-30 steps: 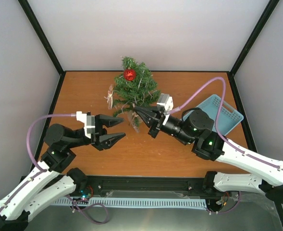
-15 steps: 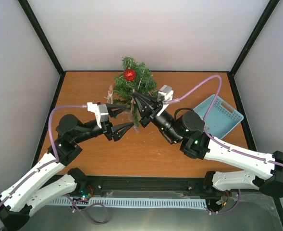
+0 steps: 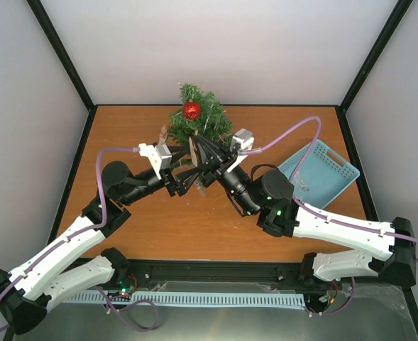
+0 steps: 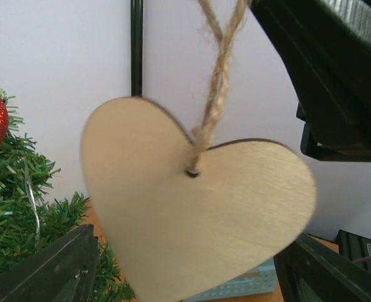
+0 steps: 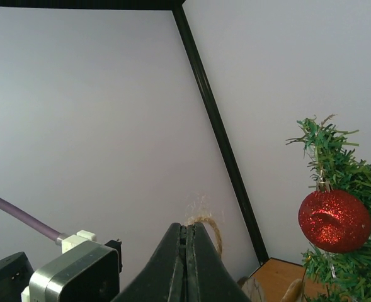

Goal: Decorate the small christmas tree
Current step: Hang the decoration item on the Christmas tree.

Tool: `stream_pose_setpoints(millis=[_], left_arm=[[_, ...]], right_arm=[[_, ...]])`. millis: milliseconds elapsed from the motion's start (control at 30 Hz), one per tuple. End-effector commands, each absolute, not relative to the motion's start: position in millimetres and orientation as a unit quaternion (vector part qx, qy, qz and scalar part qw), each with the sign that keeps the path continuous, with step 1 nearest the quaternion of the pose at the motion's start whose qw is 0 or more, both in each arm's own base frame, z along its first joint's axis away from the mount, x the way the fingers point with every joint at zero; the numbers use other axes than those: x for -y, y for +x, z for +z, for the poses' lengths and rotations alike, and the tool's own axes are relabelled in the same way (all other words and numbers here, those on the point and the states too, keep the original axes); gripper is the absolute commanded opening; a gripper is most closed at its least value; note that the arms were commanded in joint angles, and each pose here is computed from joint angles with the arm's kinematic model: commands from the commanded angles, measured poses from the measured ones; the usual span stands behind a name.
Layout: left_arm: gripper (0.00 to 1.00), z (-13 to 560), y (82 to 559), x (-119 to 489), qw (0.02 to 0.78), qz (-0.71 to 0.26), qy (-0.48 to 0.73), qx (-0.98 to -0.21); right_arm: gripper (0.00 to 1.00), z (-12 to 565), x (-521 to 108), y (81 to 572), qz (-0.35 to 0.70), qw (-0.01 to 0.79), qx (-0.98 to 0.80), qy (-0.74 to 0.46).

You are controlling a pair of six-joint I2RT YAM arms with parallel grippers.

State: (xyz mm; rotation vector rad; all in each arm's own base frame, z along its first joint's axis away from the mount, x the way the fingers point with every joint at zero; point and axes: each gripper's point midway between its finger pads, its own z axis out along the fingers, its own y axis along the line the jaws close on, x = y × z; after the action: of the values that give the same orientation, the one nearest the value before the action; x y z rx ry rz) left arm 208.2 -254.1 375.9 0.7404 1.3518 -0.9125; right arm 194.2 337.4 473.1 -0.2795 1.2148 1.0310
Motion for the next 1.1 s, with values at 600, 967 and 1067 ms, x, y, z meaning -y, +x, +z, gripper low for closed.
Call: stream_pose_setpoints(millis=[600, 967, 1067], left_arm=[[0.61, 414.3, 201.5, 240.1, 0.702, -0.346, 0.336, -0.525], [0.13, 409.9, 199.7, 245.7, 0.693, -0.348, 0.353, -0.523], [0.01, 408.5, 195.7, 247.6, 0.690, -0.352, 0.364, -0.518]], right_arm=[[0.03, 476.1, -333.7, 199.9, 0.479, 0.695, -0.533, -0.052], [0.03, 475.0, -334.2, 197.1, 0.484, 0.691, -0.534, -0.056], [0.03, 472.0, -338.6, 193.3, 0.486, 0.687, -0.535, -0.075]])
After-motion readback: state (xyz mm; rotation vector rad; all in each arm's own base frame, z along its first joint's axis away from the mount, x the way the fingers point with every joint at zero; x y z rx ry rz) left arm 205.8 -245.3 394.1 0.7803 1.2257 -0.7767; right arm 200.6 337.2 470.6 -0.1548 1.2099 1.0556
